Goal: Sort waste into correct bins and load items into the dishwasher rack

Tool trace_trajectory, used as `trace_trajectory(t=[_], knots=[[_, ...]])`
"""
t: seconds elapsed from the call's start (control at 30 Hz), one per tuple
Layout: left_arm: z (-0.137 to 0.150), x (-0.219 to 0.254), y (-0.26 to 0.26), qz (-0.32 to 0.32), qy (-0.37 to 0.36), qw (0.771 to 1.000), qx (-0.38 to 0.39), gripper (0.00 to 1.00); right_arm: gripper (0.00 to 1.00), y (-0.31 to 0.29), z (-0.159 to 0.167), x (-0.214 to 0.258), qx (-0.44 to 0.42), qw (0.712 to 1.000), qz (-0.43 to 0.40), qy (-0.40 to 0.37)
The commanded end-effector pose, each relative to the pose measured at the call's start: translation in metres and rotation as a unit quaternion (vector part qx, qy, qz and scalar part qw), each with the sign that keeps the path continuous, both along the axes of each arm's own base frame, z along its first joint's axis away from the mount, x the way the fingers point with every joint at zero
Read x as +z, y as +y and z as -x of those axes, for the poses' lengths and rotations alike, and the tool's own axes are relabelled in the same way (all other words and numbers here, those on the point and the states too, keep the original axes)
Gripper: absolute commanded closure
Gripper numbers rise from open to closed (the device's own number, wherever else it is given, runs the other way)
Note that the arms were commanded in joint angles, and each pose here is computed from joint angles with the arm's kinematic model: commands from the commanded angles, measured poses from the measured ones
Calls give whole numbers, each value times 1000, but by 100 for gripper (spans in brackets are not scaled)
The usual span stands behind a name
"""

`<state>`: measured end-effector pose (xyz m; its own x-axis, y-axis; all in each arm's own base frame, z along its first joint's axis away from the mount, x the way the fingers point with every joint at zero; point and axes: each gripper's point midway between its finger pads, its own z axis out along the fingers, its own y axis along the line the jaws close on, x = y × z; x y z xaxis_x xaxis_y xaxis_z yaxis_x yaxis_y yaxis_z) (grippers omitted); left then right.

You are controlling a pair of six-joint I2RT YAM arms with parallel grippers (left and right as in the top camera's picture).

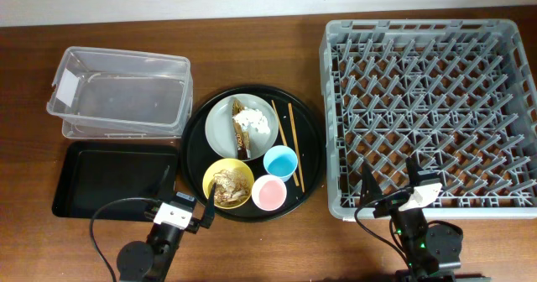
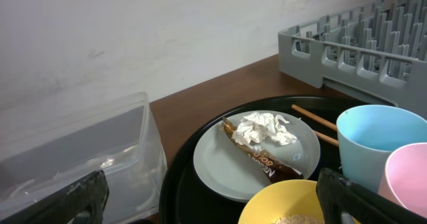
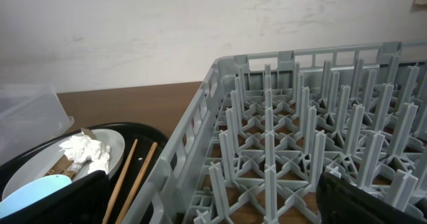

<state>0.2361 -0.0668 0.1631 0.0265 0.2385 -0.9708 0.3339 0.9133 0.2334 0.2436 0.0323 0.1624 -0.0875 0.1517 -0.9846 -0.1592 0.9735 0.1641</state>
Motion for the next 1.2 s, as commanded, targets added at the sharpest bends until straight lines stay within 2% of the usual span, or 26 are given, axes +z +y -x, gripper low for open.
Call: trace_trajectory(t=[0.0, 1.1, 1.17], knots=[[0, -1, 0, -6, -1, 1000, -1, 1, 1, 0, 0, -3, 2, 1000, 0, 0], [0, -1, 0, -6, -2, 1000, -2, 1, 1, 1, 0, -2, 4, 1000, -1, 0], [10, 2, -23, -1, -7, 997, -74, 1, 1, 8, 1, -3, 23, 999, -37, 7]])
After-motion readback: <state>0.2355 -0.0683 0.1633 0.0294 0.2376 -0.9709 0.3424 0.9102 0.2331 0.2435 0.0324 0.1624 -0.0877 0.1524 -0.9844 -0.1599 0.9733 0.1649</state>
